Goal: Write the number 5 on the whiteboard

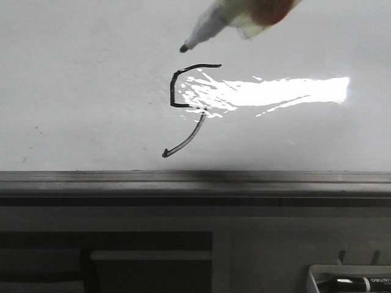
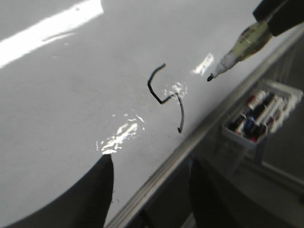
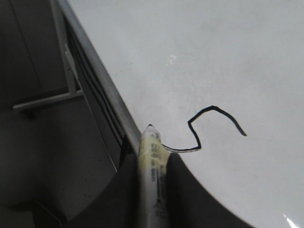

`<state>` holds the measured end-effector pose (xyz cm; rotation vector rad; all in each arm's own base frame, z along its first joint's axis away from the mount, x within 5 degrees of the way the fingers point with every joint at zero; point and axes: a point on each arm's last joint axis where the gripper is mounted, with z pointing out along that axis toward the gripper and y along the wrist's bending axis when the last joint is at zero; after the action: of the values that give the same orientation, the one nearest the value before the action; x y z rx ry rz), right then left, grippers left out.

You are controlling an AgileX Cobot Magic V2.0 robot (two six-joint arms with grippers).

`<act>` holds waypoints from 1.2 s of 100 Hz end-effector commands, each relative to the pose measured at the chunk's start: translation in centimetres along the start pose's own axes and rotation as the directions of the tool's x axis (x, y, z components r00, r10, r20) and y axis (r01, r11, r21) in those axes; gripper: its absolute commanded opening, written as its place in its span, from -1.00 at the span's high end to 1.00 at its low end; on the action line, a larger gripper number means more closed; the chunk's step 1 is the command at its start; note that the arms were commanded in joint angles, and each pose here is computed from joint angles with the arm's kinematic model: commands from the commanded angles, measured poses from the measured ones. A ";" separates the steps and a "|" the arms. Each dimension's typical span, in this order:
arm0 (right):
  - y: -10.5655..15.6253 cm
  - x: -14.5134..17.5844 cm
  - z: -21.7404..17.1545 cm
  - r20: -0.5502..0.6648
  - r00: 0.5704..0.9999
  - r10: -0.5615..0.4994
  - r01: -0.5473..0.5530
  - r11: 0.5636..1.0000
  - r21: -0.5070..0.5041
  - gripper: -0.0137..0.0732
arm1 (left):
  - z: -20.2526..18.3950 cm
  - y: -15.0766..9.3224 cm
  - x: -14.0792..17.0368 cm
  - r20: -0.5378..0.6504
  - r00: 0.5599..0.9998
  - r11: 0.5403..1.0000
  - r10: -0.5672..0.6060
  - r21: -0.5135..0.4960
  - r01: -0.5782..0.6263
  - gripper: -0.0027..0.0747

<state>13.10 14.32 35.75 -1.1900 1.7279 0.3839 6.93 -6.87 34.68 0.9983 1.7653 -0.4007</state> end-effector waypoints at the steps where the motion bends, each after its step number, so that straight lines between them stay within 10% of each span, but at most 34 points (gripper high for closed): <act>1: 0.6 -1.6 -0.1 0.084 0.989 -0.120 0.121 0.993 -0.005 0.78 | 0.7 0.5 -2.7 -0.026 0.997 0.994 0.070 0.083 -0.067 0.01; 53: 3.9 -4.4 0.7 0.271 0.939 -0.211 0.237 0.969 -0.067 0.79 | 5.9 -1.3 -6.9 -0.057 0.936 0.845 0.347 0.452 -0.286 0.01; 120: 4.2 -5.0 0.2 0.273 0.937 -0.218 0.250 0.964 -0.090 0.78 | 7.8 -1.1 -7.3 -0.039 0.941 0.865 0.337 0.407 -0.293 0.43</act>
<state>10.01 19.15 37.01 -1.4222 1.3966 0.4639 11.33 -15.38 36.40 1.6843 1.6543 -0.5004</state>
